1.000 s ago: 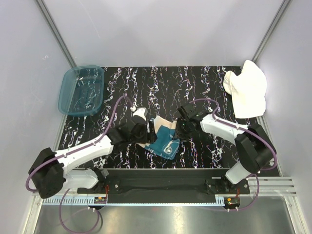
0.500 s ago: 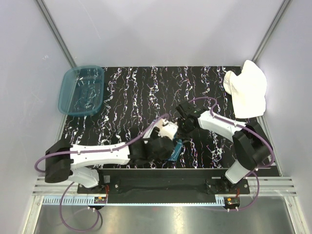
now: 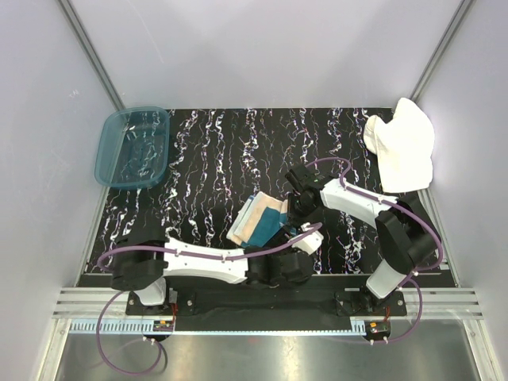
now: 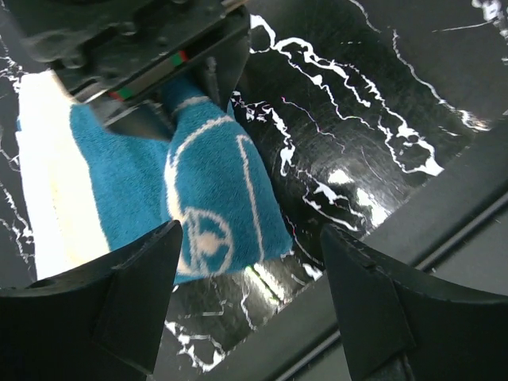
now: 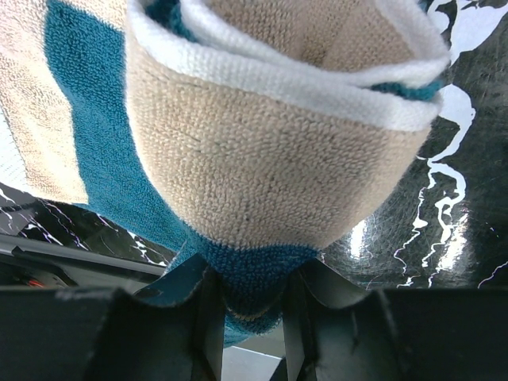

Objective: Roll the towels
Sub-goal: Roll the towel

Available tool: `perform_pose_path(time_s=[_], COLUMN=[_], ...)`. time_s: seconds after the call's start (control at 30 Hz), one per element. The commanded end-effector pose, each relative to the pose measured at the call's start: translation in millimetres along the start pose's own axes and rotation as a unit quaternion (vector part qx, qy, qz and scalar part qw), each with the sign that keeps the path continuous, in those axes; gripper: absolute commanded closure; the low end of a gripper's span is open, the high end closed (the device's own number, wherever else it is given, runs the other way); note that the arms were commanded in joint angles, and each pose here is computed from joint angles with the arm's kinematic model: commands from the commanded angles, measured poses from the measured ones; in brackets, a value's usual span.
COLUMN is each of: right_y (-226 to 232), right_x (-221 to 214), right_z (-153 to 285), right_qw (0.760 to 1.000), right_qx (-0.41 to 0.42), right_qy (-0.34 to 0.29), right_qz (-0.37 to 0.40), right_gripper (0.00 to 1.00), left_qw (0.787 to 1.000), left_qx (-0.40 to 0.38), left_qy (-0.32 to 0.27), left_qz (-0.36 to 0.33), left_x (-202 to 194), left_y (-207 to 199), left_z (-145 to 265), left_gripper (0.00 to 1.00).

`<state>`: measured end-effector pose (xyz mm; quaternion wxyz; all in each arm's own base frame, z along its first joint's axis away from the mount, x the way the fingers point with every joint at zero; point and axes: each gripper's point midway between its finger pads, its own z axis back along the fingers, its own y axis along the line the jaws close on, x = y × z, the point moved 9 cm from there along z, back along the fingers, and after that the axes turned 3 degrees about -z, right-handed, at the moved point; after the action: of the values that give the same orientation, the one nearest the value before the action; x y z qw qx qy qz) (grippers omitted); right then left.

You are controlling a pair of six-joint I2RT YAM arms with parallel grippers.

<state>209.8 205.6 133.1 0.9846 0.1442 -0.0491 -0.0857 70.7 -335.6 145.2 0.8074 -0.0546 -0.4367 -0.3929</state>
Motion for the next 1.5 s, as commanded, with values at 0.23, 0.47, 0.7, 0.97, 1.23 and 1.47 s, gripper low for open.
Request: perform_pose_path(time_s=[0.23,0.47,0.7,0.97,1.23,1.47], right_y=[4,5,6,4,-16,-15], right_x=[-3,-5,-10,5,40,31], right_z=[6,9,13,32,93,125], right_qw=[1.000,0.999,0.998,0.999,0.988,0.975], right_qx=[0.003,0.010,0.035,-0.005,-0.028,0.066], right_qy=[0.014,0.023,0.037,-0.022,-0.153,-0.210], right_qz=[0.019,0.029,0.031,0.029,-0.026,-0.035], right_gripper=[0.84,0.83,0.75,0.05,0.01,0.00], left_qw=[1.000,0.999,0.997,0.991,0.970,0.930], left_qx=[0.007,0.008,-0.029,-0.073,-0.137,-0.189], left_qy=[0.012,0.034,0.038,0.033,0.004,-0.032], left_qz=[0.022,0.026,0.064,0.104,0.202,0.312], left_x=[-15,-48,-61,-60,-58,-55], left_y=[-12,-5,11,19,38,58], left_z=[-30,-39,-43,-40,-23,-9], left_gripper=[0.28,0.44,0.75,0.92,0.97,1.00])
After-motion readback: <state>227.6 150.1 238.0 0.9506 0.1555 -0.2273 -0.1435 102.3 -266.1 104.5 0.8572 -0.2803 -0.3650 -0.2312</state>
